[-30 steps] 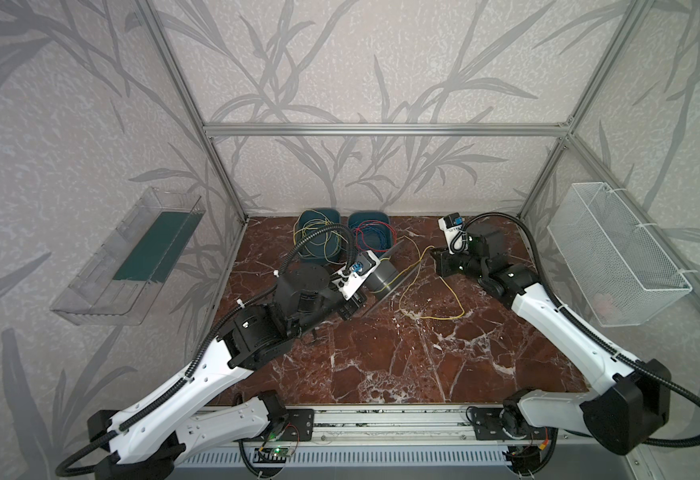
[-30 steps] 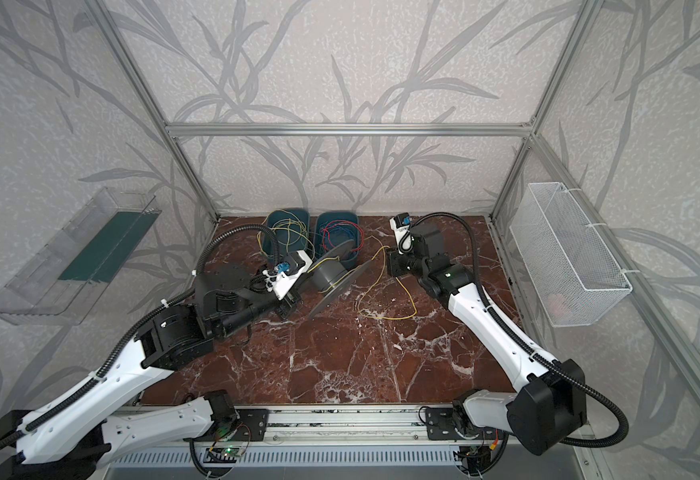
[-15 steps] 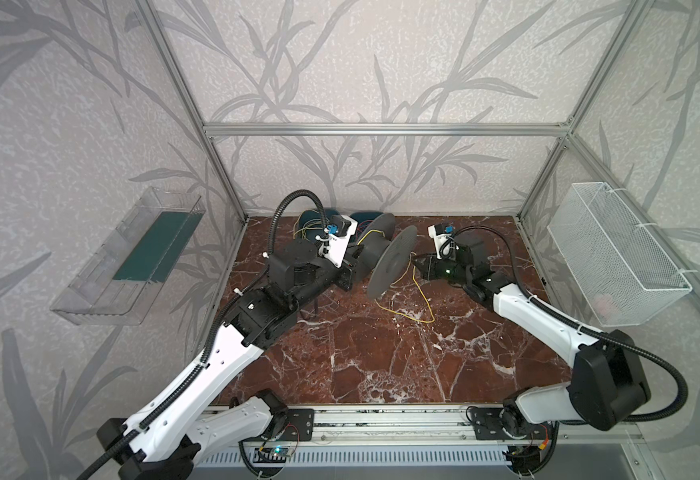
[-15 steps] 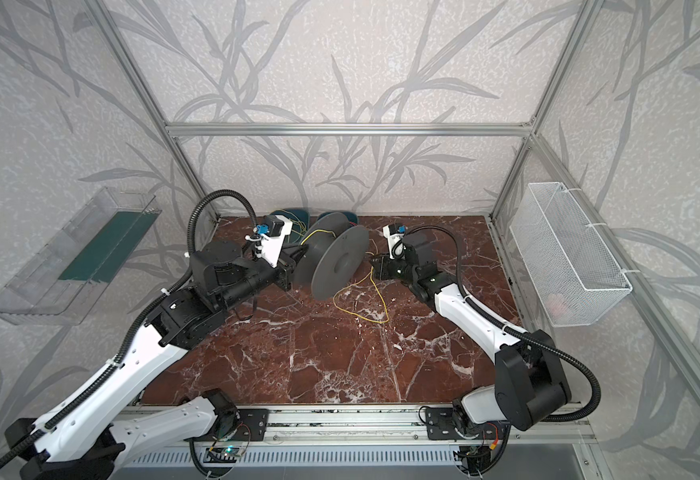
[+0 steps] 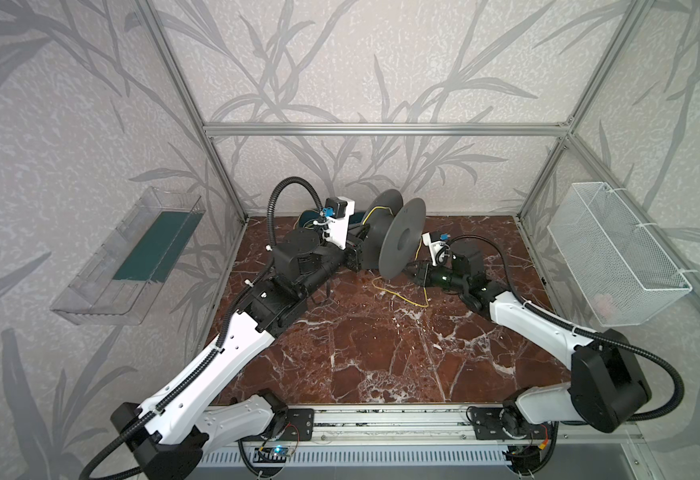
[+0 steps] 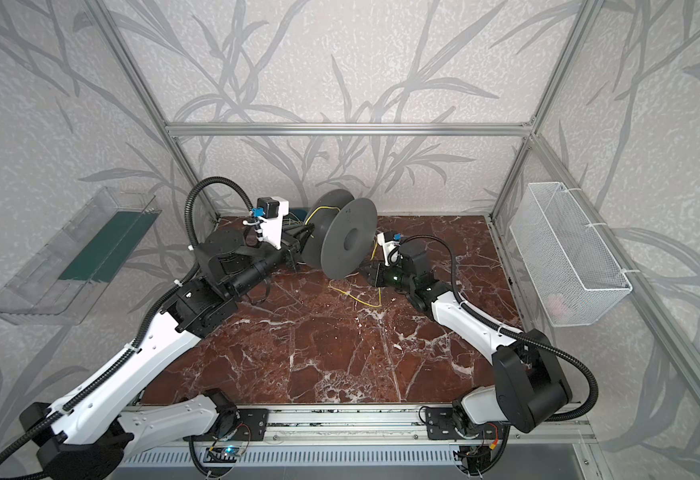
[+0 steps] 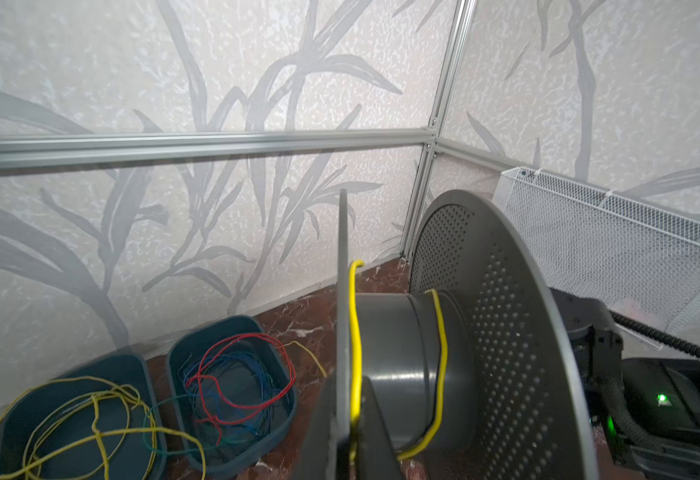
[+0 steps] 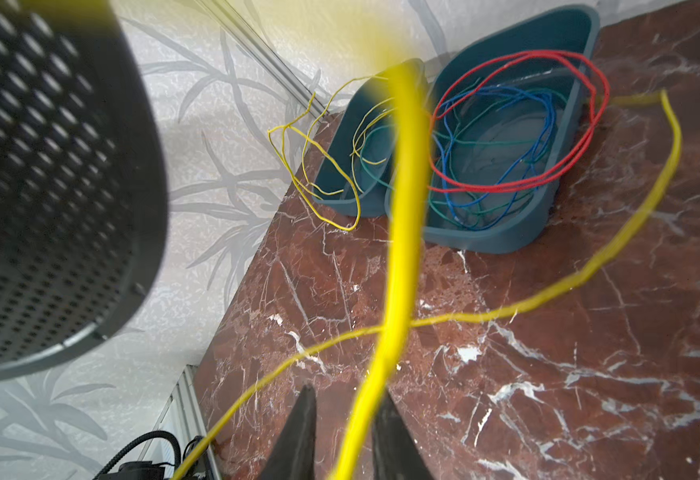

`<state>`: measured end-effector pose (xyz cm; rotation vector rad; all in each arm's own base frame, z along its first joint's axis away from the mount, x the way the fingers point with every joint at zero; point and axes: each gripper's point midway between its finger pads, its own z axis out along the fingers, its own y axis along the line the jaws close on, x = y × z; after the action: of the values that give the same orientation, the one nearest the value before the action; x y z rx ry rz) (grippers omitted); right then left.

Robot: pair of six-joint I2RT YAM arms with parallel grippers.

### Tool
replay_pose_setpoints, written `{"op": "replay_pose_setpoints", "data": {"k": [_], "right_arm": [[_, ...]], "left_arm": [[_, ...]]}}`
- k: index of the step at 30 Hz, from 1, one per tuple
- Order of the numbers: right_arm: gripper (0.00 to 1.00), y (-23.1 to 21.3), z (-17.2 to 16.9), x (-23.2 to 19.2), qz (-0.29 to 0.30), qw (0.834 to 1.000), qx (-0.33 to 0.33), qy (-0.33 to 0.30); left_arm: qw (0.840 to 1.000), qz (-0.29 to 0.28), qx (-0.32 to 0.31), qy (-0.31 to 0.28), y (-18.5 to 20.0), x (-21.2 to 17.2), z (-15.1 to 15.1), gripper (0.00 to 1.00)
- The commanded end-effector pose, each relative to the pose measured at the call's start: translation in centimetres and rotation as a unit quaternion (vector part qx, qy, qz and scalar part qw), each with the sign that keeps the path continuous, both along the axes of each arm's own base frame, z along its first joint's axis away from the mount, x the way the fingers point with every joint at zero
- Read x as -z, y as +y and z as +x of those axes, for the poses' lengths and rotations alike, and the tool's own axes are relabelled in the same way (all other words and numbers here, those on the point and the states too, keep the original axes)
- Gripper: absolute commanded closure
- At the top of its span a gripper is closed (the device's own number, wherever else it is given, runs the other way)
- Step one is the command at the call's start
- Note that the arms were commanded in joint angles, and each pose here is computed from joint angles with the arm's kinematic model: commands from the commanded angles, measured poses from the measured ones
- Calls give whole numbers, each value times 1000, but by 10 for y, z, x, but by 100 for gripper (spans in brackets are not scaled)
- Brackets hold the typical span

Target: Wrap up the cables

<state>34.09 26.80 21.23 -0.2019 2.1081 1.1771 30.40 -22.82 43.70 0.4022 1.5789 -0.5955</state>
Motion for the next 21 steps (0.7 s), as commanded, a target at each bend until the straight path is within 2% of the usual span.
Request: {"op": "replay_pose_setpoints", "data": {"k": [1, 6, 10, 13, 14, 16, 21], "right_arm": [[72, 2, -12, -10, 27, 1000, -11, 3], [69, -11, -27, -12, 16, 1000, -2, -8], [73, -20, -28, -24, 19, 999, 19, -29], [75, -16, -32, -38, 37, 999, 6, -33], [78, -16, -33, -42, 43, 998, 4, -34], [99, -16, -35, -46, 47, 998, 2, -36], [100, -21, -37, -19, -19, 1000, 3, -14]], "left_arm": [[992, -87, -5, -94, 16, -81, -17, 100], [990, -81, -26, -112, 26, -94, -18, 100], [989, -91, -28, -115, 27, -100, -16, 100], [988, -96, -33, -116, 27, -101, -12, 100], [988, -99, -36, -117, 28, -102, -12, 100], [986, -102, -46, -120, 31, -106, -10, 100], [980, -127, -80, -134, 44, -121, -5, 100]]}}
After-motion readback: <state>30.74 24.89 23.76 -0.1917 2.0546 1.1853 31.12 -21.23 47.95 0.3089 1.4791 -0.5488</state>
